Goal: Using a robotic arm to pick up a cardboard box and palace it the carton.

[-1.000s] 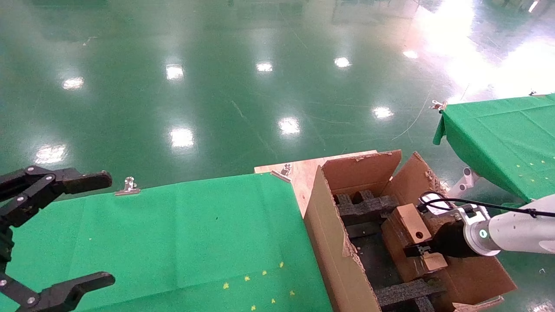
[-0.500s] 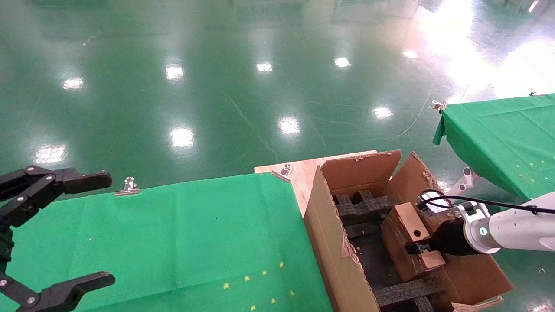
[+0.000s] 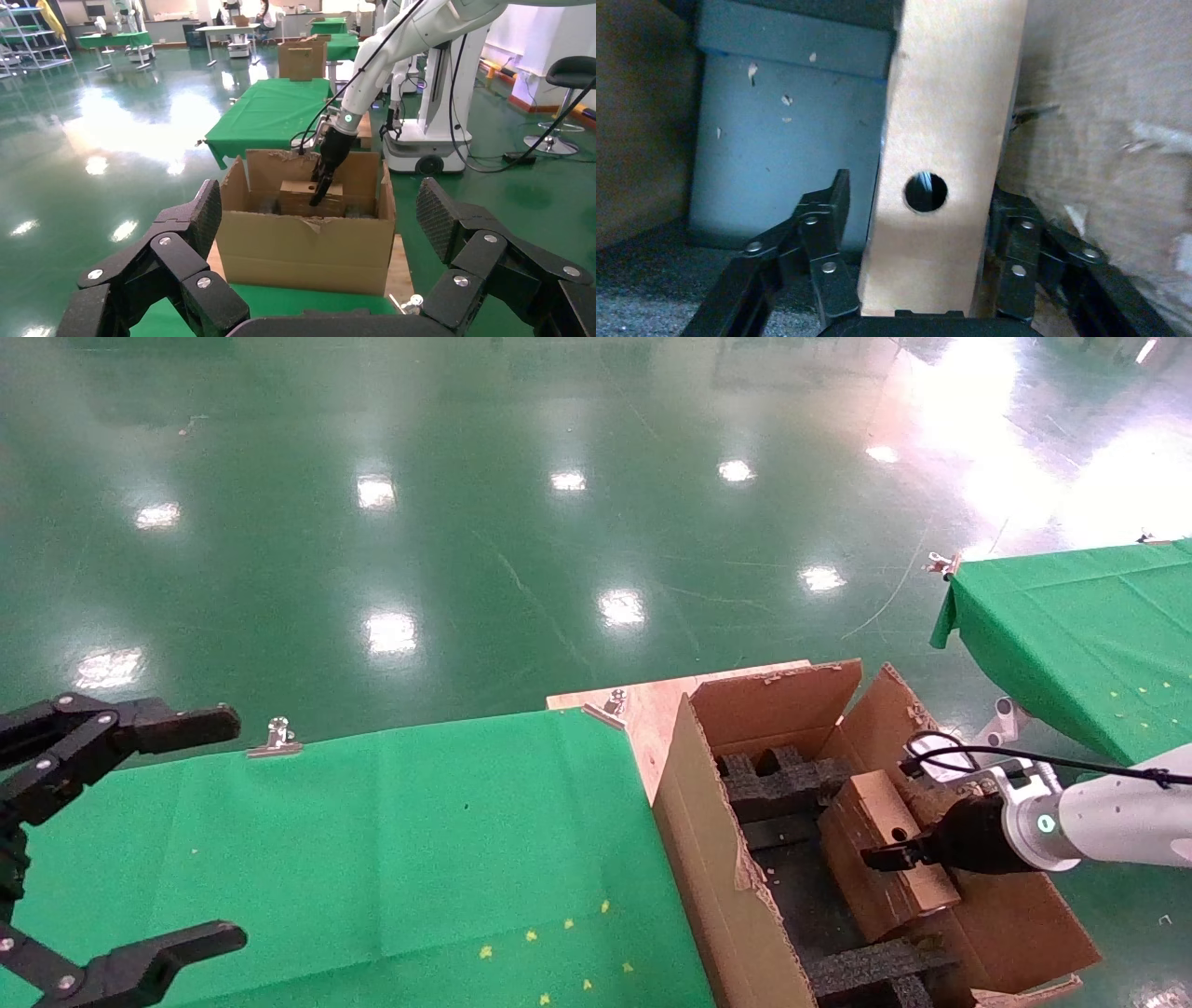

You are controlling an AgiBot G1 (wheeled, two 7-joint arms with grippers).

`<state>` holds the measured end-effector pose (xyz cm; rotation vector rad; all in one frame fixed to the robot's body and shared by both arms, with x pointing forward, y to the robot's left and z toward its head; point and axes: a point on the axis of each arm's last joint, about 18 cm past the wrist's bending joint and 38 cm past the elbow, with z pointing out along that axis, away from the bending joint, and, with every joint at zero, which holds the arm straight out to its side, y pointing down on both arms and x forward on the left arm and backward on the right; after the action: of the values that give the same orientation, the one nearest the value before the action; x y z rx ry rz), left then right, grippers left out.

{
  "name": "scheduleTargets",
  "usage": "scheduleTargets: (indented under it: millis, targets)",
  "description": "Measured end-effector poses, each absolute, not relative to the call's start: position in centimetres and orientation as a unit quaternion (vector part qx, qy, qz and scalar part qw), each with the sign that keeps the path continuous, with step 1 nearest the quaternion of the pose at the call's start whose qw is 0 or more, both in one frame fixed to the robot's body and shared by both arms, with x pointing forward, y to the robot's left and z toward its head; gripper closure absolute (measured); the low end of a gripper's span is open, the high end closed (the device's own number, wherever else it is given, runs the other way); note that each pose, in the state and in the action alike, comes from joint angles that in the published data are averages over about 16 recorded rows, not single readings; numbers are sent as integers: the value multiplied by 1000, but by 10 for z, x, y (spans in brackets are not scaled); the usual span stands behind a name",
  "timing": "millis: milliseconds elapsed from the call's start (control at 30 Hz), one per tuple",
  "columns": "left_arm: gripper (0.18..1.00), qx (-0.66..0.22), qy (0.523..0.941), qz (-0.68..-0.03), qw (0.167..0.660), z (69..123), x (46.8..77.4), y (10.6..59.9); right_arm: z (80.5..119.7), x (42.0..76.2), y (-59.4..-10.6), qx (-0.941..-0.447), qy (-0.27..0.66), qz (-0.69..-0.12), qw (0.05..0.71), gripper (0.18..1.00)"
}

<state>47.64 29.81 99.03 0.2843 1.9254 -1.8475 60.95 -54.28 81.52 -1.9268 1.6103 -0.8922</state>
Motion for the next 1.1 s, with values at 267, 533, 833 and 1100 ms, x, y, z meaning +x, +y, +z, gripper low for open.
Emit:
scheduleTargets:
  millis: [267,533,833,1100]
  targets:
    - [184,103,699,-670,227,990,476,298,849,612,-542,-693,573,-350,260,442]
    - [184,103,699,-670,227,990,476,298,918,613,-521,-694,519,-385,318,304]
    - [184,103,699,-670,227,990,476,298,992,589,-463,-717,413,-373,419,203]
    - [184,103,699,-671,227,990,476,298,1016,559,-421,-730,349,-301,504,181]
